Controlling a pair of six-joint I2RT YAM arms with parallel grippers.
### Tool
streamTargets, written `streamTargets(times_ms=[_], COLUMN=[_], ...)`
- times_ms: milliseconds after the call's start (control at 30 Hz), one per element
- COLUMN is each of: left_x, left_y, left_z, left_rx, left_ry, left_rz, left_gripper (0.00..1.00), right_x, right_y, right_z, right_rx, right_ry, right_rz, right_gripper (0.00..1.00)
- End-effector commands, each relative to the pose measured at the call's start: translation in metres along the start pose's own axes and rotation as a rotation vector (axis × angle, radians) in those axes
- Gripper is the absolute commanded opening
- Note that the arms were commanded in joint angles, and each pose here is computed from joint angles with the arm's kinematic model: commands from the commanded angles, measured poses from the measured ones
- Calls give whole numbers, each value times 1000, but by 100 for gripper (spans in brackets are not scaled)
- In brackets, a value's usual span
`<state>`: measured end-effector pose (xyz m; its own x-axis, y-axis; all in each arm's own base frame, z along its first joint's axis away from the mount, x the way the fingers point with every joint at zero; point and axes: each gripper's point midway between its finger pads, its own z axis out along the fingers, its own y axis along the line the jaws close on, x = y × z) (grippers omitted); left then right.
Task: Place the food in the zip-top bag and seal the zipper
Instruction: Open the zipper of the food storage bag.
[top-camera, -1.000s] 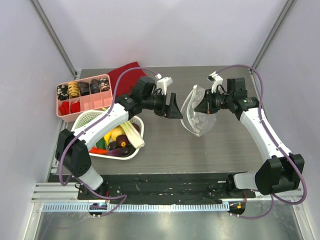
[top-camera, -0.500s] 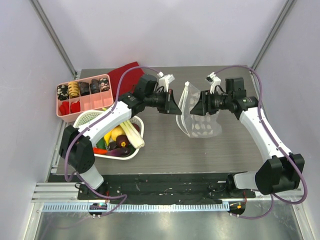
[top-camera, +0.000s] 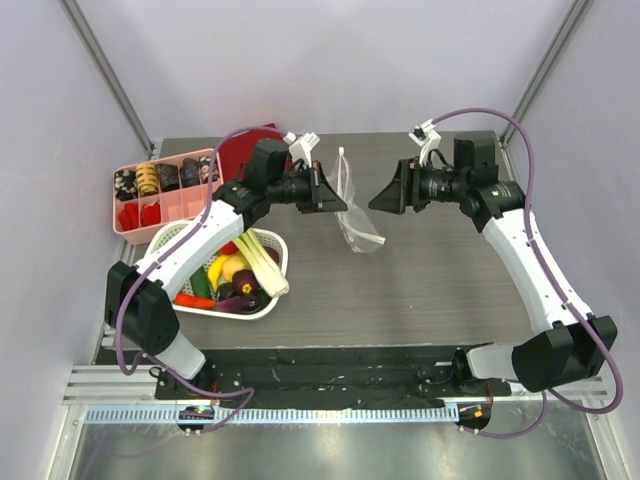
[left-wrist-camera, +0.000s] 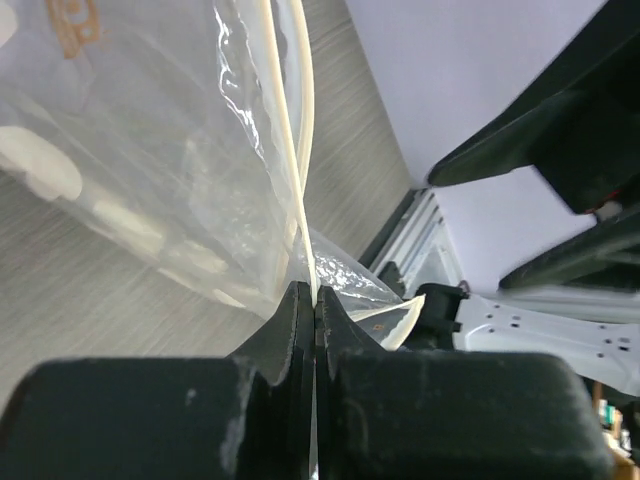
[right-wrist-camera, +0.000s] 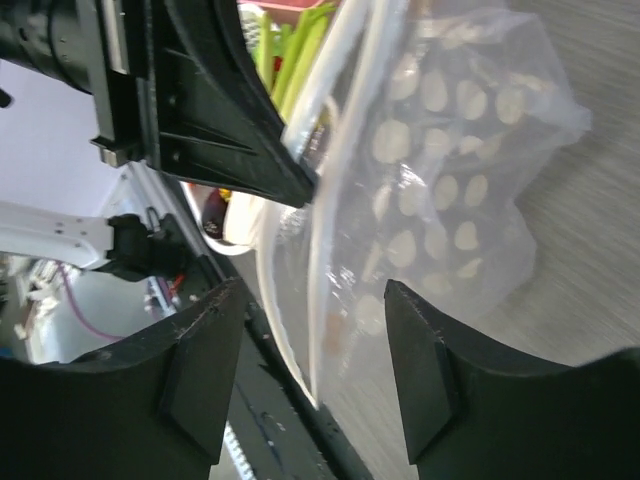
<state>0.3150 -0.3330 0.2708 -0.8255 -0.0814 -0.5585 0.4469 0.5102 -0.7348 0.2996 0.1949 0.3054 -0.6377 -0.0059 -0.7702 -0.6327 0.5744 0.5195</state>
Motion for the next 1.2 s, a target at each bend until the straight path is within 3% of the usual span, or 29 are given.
streamTargets(times_ms=[0,167,267,467,733,1000,1167], left_x=[-17,-20,-11,-7,0,1,7], left_y=[-33,-49,-56,-50,-52,-53,-53], left_z=[-5,0,2,3,-2,-6,-1], left_rx=[113,217,247,215,213,196,148], left_ry=[-57,-69,-46,-51,-45,-49,-40], left_rz=[-58,-89,-46,-10,87,142,236], left_gripper=[0,0,0,0,0,0,0], right_x=[-6,6,3,-23,-40,-47,-50], right_y=[24,21,20,32,21,-4,-12], right_z=[18,39,46,42,40,42,43], right_rx=[-131,-106,-112,-136,-39,91,133], right_ry=[-6,39,33,-28,-100,-153,-163], right_rz=[64,64,98,86,121,156,166], right_gripper=[67,63,55,61,61,50,48])
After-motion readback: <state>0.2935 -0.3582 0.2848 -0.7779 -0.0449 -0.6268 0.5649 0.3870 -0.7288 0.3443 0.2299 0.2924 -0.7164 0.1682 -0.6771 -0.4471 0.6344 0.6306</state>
